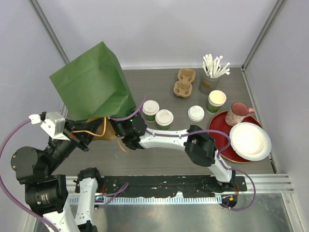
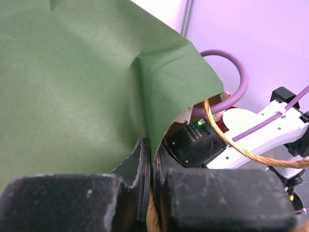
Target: Pack the takeout coffee
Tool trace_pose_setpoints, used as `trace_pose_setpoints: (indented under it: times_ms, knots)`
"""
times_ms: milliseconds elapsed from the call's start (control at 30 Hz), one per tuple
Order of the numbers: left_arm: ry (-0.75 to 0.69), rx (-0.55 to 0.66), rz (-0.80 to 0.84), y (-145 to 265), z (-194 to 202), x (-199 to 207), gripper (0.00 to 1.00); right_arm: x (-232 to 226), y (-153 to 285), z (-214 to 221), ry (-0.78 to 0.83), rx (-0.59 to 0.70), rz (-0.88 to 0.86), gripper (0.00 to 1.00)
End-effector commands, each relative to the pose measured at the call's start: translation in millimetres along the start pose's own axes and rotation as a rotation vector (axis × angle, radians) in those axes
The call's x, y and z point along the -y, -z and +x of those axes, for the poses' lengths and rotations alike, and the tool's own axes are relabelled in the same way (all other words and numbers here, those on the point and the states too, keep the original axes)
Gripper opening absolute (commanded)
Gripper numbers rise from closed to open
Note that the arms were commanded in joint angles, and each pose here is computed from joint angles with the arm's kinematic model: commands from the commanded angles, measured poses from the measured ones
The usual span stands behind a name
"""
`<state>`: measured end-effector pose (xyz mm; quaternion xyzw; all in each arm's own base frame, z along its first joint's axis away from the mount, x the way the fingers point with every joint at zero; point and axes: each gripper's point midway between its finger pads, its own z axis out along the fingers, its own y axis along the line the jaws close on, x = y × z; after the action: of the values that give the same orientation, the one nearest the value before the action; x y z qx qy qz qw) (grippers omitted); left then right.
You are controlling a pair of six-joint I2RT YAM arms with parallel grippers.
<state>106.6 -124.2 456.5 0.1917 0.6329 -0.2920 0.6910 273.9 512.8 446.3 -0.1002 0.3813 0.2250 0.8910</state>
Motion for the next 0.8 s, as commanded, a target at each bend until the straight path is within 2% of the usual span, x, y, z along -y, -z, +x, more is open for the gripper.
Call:
trace_pose_setpoints:
  times_ms: [0, 33, 167, 233, 267, 333, 367, 533, 767]
  knots:
    - [0.006, -0.003, 0.164, 23, -10, 56, 0.0, 76, -11, 28, 0.084, -0.123, 0.161, 0.01]
    - [0.001, 0.003, 0.116, 21, -9, 47, 0.0, 80, -11, 18, 0.079, -0.127, 0.163, 0.01]
    - [-0.047, -0.015, -0.057, 19, 0, 10, 0.0, 81, 16, 35, 0.135, -0.268, 0.098, 0.01]
    - [-0.05, -0.03, -0.097, 18, 6, -1, 0.0, 82, 21, 24, 0.11, -0.274, 0.072, 0.07]
    - [-0.046, -0.032, -0.095, 18, 7, 0, 0.0, 81, 32, 33, 0.124, -0.302, 0.049, 0.07]
    - [-0.026, -0.034, -0.086, 16, 8, 0, 0.0, 79, 39, 32, 0.125, -0.307, 0.027, 0.01]
    - [-0.032, -0.027, -0.082, 16, 5, 0, 0.0, 78, 46, 33, 0.126, -0.308, 0.014, 0.01]
    - [0.01, -0.023, -0.044, 12, 4, 6, 0.0, 63, 59, 28, 0.083, -0.267, -0.064, 0.01]
    - [0.087, -0.067, -0.027, 9, 22, 3, 0.0, 34, 65, -19, -0.045, -0.058, -0.169, 0.01]
